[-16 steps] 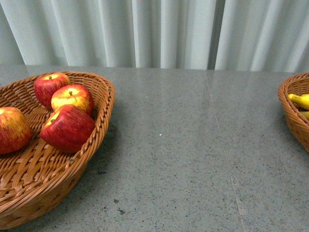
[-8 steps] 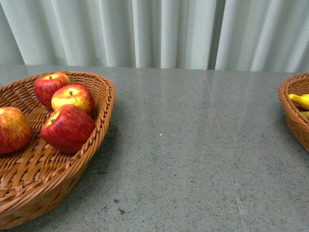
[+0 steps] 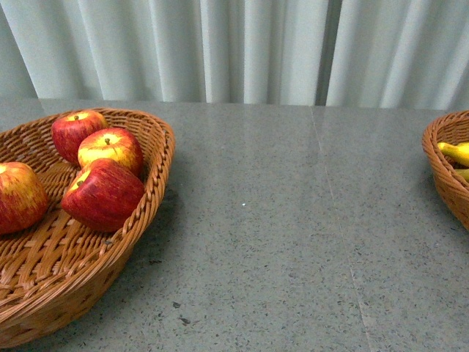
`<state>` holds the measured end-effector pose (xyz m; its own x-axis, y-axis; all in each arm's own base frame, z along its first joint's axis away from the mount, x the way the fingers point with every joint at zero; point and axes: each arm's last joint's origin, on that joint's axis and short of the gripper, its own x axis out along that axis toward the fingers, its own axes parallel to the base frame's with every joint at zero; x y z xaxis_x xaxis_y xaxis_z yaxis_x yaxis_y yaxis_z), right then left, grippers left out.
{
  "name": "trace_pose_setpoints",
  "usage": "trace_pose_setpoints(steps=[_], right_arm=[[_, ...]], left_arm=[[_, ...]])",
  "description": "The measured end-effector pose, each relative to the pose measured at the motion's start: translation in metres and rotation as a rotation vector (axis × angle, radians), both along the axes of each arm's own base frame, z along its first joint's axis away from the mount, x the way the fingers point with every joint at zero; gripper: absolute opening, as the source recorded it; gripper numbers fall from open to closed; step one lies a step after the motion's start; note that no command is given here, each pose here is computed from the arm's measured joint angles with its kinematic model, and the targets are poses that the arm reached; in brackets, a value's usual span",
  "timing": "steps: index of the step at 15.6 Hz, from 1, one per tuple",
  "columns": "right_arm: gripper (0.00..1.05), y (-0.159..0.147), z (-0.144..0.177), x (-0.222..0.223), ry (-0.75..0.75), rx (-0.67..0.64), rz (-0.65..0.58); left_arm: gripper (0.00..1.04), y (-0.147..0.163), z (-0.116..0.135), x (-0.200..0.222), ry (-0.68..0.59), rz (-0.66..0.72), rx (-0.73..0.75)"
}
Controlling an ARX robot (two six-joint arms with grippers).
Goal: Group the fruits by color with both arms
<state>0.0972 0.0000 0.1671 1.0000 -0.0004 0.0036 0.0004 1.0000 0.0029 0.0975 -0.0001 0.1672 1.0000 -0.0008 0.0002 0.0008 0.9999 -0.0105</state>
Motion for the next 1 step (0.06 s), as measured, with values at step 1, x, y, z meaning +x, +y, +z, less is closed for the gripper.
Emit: trace_pose_setpoints(steps=[1], right_arm=[[0.98, 0.0000, 0.0000, 0.0000, 0.000, 0.000, 0.000]], left_arm=[[0.98, 0.0000, 0.0000, 0.0000, 0.000, 0.000, 0.000]])
